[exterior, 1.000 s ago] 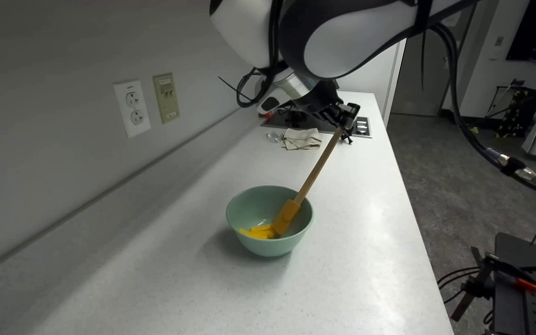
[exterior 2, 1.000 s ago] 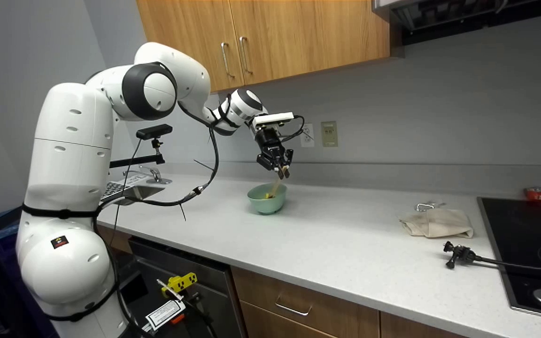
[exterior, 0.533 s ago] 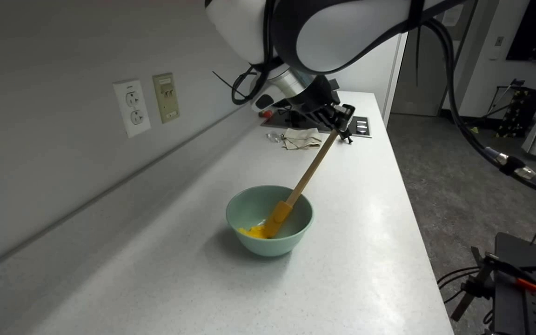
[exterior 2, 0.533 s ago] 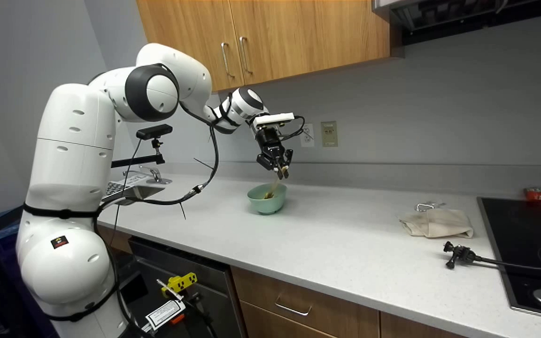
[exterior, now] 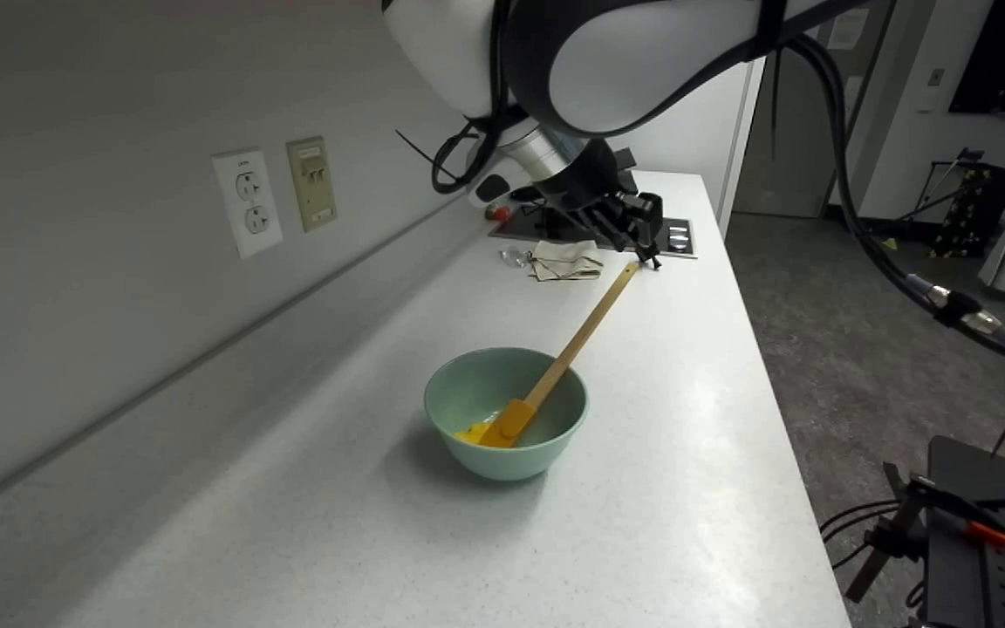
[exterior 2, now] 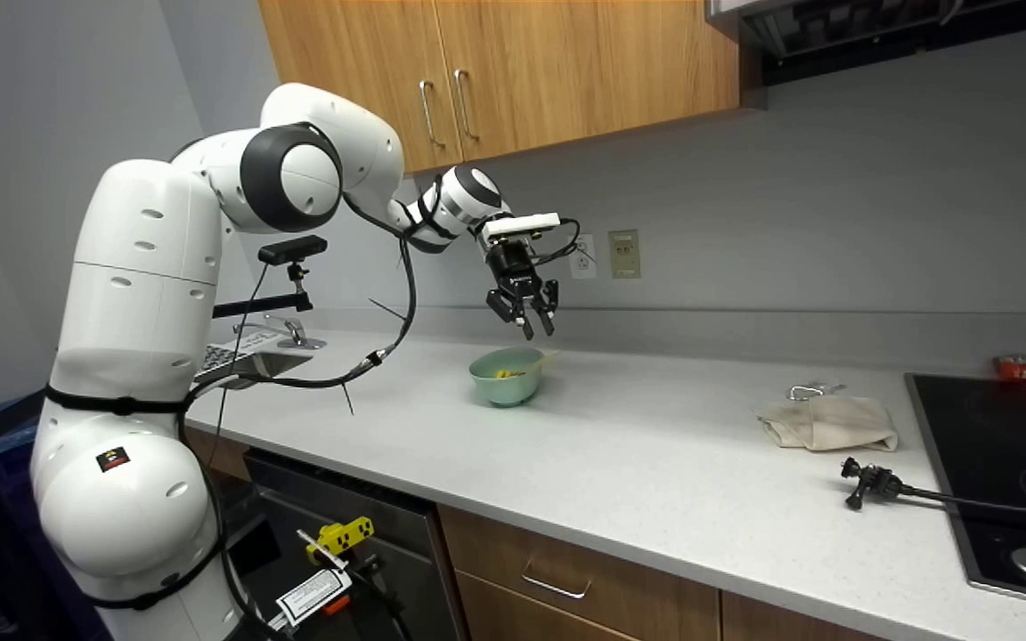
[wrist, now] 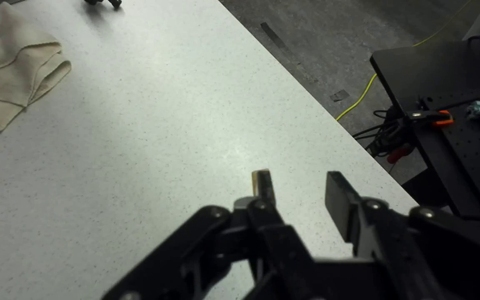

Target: Use the ladle to stir in the bowl

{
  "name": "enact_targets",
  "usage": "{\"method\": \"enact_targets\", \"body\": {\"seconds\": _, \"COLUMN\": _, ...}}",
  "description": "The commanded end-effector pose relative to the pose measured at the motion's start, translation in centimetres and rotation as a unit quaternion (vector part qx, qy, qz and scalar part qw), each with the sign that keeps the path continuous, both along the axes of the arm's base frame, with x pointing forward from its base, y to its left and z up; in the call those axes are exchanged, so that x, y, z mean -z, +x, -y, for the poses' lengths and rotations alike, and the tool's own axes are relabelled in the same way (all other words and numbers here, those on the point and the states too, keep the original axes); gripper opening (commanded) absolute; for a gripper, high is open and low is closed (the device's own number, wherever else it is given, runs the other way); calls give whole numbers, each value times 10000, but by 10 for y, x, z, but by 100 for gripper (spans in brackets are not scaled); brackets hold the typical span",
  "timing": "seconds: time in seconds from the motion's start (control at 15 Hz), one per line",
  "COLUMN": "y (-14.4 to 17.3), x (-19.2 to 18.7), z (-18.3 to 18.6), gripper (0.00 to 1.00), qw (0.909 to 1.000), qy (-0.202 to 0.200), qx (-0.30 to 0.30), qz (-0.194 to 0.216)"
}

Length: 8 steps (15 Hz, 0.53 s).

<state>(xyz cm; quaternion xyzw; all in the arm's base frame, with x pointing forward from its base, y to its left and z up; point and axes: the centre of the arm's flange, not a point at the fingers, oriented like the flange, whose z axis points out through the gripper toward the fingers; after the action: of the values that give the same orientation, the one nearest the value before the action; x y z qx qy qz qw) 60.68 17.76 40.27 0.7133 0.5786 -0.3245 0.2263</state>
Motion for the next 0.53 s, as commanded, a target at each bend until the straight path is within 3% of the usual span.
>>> {"method": "enact_targets", "body": {"seconds": 0.0, "y": 8, "x": -9, "z": 2, "gripper": 70, "qw": 9999, "qy": 129, "qx": 17, "qz": -17}}
{"method": "enact_targets", "body": {"seconds": 0.27, "y": 0, "x": -16, "z": 5, "gripper": 99, "qw": 9999, "qy": 138, "qx": 71, "qz": -45}}
{"method": "enact_targets", "body": {"seconds": 0.47, "y": -12, "x": -18, "z": 11, "gripper": 100, "qw": 9997, "qy": 164, "qx": 101, "qz": -140}}
